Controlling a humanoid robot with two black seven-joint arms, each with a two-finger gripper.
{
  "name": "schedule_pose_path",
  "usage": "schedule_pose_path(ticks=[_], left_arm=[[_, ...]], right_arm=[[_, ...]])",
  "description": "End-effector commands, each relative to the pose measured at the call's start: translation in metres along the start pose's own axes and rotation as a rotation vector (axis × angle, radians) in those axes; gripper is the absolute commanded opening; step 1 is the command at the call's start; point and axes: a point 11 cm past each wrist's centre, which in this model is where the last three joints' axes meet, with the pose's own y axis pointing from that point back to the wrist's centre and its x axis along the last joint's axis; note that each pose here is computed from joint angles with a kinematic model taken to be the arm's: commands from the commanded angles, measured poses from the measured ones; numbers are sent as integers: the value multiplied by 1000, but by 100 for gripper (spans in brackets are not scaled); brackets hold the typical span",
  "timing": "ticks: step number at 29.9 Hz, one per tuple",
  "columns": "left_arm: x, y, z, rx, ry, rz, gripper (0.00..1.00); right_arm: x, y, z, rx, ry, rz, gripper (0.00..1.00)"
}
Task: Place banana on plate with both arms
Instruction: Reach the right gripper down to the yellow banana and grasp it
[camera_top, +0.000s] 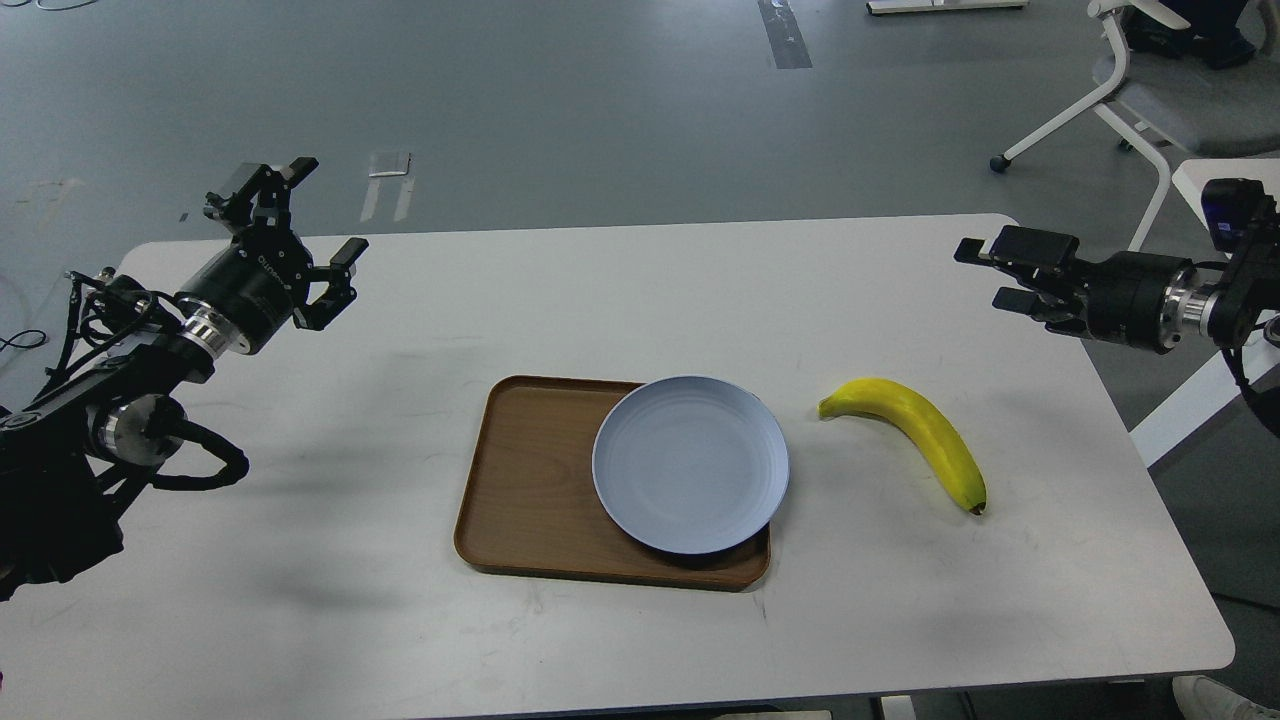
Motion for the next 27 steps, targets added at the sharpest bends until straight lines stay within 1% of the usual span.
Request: schedule_pose_path(ticks=[1, 4, 7, 13, 17, 22, 24, 26, 27], left_arm=[[3, 1, 3, -5, -4, 5, 99], [3, 0, 6, -15, -2, 7, 99], [4, 0, 7, -15, -3, 8, 99], [6, 2, 9, -18, -6, 13, 99], [5, 1, 8, -16, -5, 12, 99], [4, 1, 6, -15, -3, 10, 99], [4, 1, 6, -15, -3, 10, 99], [4, 1, 6, -15, -2, 9, 99], [4, 1, 6, -15, -3, 10, 99]], right_arm=[[4, -13, -18, -47, 174, -87, 100], [-9, -27, -21, -113, 304, -213, 100], [-31, -39, -11, -183, 407, -339, 100], [-48, -61, -2, -255, 486, -435, 100], [-54, -64, 7, -293, 510, -470, 100], [-65, -64, 15, -303, 506, -500, 97], [-70, -64, 18, -303, 499, -511, 94], [-73, -65, 17, -296, 495, -514, 85], [-73, -65, 16, -294, 494, -515, 78]])
